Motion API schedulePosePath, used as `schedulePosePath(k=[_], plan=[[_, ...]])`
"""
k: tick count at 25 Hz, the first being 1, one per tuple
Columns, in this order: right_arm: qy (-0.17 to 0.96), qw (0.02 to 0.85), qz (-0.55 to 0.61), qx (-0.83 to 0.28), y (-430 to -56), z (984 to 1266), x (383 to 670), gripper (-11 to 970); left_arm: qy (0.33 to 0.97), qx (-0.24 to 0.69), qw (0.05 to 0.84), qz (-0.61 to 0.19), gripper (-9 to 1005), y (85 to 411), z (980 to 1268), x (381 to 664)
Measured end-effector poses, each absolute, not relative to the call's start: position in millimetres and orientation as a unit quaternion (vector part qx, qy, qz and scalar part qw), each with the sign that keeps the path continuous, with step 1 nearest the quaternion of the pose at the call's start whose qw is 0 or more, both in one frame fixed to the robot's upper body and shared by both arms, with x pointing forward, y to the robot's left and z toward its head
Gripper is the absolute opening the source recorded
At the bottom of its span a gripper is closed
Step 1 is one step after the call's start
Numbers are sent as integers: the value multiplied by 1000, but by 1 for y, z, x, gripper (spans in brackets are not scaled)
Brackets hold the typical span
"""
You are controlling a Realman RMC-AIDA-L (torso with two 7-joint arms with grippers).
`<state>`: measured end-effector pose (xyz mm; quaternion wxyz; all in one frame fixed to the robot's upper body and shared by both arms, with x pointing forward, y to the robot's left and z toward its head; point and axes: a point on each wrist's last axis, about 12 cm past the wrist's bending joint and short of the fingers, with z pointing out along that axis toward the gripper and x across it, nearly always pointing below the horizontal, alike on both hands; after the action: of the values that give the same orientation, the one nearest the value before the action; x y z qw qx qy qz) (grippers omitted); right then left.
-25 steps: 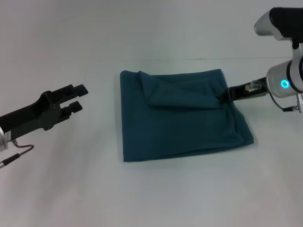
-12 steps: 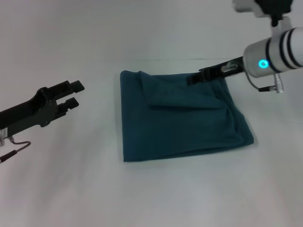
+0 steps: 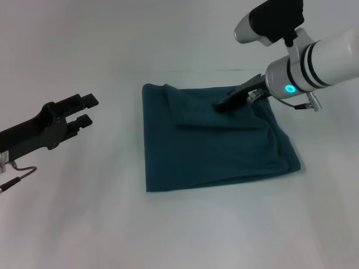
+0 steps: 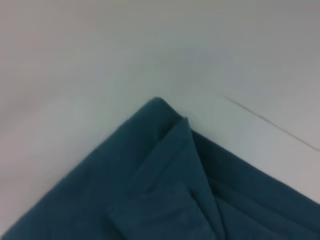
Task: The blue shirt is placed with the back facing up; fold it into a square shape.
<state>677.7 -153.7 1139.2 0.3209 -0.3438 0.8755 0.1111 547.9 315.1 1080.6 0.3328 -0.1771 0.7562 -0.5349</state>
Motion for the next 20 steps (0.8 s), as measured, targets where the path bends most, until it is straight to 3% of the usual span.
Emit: schedulePosePath(k=[20], plan=[[886, 298, 93, -343, -155, 1119, 674, 387, 757, -182, 328, -535, 663, 309, 1079, 553]])
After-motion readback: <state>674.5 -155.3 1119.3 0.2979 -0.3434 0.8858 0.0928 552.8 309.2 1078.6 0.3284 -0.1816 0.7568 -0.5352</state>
